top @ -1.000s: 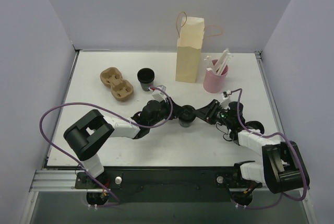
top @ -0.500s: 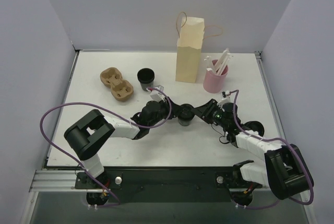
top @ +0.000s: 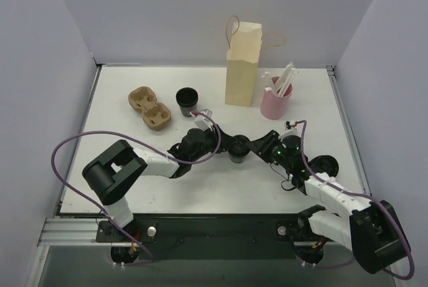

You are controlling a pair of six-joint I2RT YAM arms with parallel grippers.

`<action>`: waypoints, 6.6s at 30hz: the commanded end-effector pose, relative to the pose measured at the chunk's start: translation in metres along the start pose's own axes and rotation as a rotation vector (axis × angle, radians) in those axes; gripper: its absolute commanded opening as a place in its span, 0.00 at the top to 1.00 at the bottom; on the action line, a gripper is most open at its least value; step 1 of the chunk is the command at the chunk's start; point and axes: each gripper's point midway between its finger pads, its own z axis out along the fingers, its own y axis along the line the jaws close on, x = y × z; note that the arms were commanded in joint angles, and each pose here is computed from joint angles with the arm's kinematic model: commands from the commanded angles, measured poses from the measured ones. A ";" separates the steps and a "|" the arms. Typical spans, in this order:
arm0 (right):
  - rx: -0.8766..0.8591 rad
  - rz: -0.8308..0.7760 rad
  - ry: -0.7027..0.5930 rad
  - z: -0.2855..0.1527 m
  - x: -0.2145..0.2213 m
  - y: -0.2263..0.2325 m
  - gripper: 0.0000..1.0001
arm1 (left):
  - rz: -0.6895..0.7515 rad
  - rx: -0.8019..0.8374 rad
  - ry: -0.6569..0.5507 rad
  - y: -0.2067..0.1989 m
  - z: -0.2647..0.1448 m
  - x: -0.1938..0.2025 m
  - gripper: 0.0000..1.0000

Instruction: Pack the takeout coffee

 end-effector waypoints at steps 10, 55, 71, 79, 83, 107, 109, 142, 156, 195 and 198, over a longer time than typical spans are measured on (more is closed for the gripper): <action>-0.047 -0.084 0.172 -0.024 -0.016 0.029 0.62 | 0.247 -0.550 0.638 0.178 -0.107 0.144 0.56; 0.026 -0.090 0.199 -0.010 -0.020 -0.003 0.67 | 0.257 -0.596 0.647 0.184 -0.108 0.144 0.56; 0.007 0.082 0.218 0.001 0.017 -0.041 0.84 | 0.254 -0.603 0.656 0.186 -0.109 0.151 0.56; 0.047 0.123 0.220 -0.017 0.042 -0.068 0.86 | 0.237 -0.624 0.660 0.190 -0.119 0.156 0.56; 0.076 0.105 0.226 -0.025 0.054 -0.082 0.87 | 0.230 -0.628 0.666 0.190 -0.121 0.162 0.56; 0.202 0.127 0.249 -0.034 0.091 -0.130 0.89 | 0.195 -0.735 0.672 0.208 -0.139 0.172 0.57; 0.200 0.121 0.240 -0.036 0.090 -0.130 0.89 | 0.196 -0.730 0.669 0.207 -0.138 0.171 0.57; 0.065 -0.196 0.211 -0.045 0.003 -0.025 0.53 | 0.277 -0.507 0.491 0.070 -0.074 0.053 0.34; 0.224 -0.382 0.186 -0.064 -0.008 -0.010 0.43 | 0.319 -0.473 0.359 0.034 -0.084 -0.005 0.32; 0.827 -0.957 0.297 0.006 0.043 0.016 0.61 | 0.232 -0.504 0.111 0.073 -0.201 -0.068 0.03; 0.814 -0.954 0.270 0.002 0.037 0.021 0.69 | 0.234 -0.491 0.105 0.068 -0.203 -0.071 0.03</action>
